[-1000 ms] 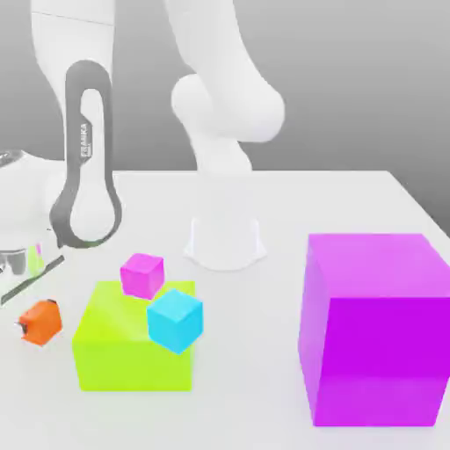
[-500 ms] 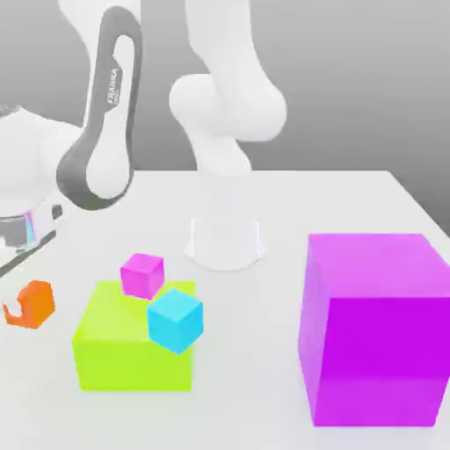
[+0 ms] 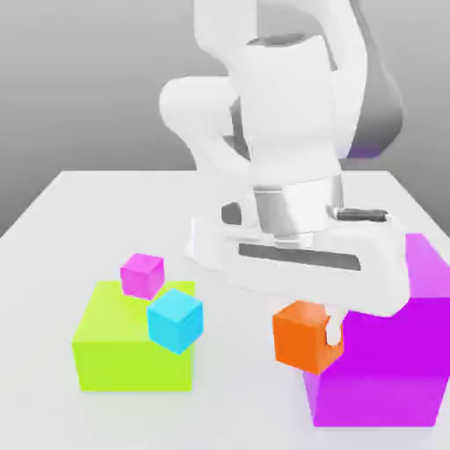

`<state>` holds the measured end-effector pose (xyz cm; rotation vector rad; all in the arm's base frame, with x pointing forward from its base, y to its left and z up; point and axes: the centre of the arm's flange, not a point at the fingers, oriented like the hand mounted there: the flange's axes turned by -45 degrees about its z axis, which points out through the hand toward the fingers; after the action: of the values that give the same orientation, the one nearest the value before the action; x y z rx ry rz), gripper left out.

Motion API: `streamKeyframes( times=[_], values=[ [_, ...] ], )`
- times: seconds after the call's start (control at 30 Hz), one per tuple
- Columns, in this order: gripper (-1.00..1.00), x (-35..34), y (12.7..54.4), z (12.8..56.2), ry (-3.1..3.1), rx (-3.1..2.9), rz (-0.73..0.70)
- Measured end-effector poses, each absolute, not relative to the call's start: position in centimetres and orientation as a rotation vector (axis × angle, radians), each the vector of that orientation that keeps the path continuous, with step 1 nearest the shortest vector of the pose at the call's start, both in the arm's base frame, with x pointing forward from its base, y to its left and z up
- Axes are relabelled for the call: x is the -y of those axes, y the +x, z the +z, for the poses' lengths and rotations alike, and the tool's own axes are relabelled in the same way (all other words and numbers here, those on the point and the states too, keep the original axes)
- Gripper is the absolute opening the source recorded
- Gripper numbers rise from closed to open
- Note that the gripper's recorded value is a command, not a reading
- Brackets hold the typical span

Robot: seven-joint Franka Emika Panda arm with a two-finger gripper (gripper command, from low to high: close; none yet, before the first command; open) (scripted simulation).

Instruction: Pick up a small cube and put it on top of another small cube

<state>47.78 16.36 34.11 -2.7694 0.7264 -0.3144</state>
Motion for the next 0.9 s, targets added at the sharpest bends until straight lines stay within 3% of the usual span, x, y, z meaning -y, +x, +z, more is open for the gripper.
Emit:
streamKeyframes(
  times=[0.13,0.23,0.57,0.9],
  values=[
    [-1.0,-26.0,43.7,36.0,-2.795,-0.388,-0.309],
    [-1.0,-32.9,37.9,35.7,-2.821,-0.152,-0.256],
    [-1.0,-35.7,23.7,27.3,-3.054,0.003,-0.047],
    [-1.0,-33.5,22.9,23.7,-3.12,-0.102,-0.034]
  ],
)
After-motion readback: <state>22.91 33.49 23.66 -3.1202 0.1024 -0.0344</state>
